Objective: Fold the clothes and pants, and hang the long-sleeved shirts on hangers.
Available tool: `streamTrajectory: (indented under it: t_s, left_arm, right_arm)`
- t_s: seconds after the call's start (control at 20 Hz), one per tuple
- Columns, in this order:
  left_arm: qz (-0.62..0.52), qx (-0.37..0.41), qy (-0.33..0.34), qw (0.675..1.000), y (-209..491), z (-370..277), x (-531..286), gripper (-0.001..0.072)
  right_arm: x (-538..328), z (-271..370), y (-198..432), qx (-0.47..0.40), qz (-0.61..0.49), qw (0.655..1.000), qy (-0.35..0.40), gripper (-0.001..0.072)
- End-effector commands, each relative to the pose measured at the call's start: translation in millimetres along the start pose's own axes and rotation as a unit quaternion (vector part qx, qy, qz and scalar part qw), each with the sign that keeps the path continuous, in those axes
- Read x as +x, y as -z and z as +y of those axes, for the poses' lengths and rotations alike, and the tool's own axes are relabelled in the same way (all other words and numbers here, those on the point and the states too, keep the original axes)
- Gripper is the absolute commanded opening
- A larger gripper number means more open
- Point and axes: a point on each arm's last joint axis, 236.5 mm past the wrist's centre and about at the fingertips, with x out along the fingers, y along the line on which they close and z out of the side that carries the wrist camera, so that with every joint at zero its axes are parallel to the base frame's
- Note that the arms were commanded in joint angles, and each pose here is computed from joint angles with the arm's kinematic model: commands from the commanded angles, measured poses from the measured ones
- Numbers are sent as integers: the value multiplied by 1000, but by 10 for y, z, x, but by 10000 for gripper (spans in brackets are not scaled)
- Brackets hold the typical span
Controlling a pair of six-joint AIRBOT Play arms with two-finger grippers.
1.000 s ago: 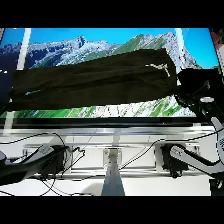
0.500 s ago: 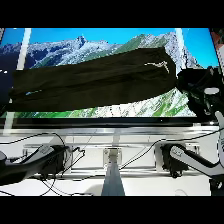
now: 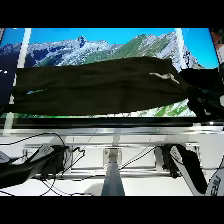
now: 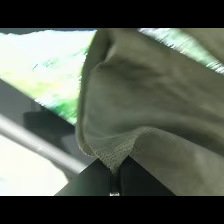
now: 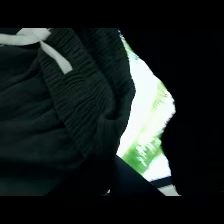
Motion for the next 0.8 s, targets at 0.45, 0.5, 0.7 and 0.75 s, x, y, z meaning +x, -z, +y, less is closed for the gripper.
streamTrajectory:
  t_s: [0.45, 0.5, 0.7, 0.75]
  left_arm:
    - [-228, -70, 103, 966, -1393, -544, -684, 11]
    - [-224, -75, 96, 967, -1431, -542, -625, 11]
    - [-166, -91, 116, 975, -1413, -777, -5, 10]
    - [-156, -87, 119, 977, -1416, -865, 169, 10]
  right_arm:
    - [-550, -81, -444, 75, -114, 991, 9, 28]
    - [-506, -63, -531, 89, -125, 988, 1, 28]
    - [52, 136, -665, 155, -89, 982, -56, 28]
    - [217, 201, -724, 180, -84, 977, -75, 28]
